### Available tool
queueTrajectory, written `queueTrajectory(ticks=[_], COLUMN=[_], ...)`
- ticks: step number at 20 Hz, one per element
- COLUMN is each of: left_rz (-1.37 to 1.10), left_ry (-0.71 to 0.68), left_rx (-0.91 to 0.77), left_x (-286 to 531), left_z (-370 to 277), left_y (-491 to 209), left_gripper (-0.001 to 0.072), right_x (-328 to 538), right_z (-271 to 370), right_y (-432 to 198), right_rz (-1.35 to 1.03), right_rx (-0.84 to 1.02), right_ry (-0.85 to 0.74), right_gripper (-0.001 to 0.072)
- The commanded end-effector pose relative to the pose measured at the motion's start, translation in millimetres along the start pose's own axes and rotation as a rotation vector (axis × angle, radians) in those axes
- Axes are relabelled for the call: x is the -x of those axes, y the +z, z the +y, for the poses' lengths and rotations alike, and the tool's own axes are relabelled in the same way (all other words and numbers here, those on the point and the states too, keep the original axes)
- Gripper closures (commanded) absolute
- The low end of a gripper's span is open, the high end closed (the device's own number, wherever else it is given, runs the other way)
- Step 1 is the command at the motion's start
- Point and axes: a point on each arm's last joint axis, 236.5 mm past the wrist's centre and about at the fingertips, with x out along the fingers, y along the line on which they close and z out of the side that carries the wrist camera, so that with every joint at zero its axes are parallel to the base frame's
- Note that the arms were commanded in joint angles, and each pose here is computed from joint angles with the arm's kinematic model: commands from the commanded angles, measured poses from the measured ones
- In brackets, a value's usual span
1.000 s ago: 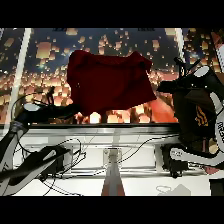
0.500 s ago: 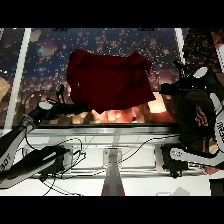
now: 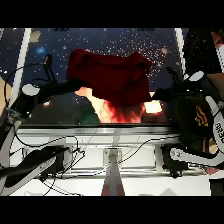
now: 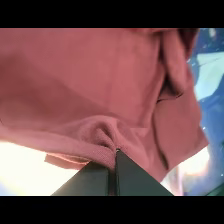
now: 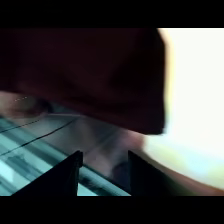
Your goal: Fold the clothes and pants, and hang the long-sleeved shirts on hangers.
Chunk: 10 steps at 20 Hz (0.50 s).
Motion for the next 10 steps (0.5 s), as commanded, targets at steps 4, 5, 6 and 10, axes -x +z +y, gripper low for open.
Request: queueTrajectory(ticks=[4,5,6,10], left_rz=[0.148,0.179,0.202,0.217], left_ry=[0.115,0.137,0.140,0.136], left_rx=[-0.057,-0.039,-0.030,-0.025], left_x=[-3,-4,-4,-5], left_z=[33,41,43,42], left_y=[-34,-43,-50,-55], left_gripper=[0.0692,0.0691,0.0692,0.0691], right_x=[-62,-72,-77,-81], right_z=[84,83,82,86], right_y=[15,19,23,42], right_rz=[-0.037,-0.049,-0.060,-0.076], right_rx=[0.315,0.353,0.378,0.523], right_ry=[-0.005,-0.078,-0.156,-0.355], right_gripper=[0.0139,0.0140,0.0140,0.0163])
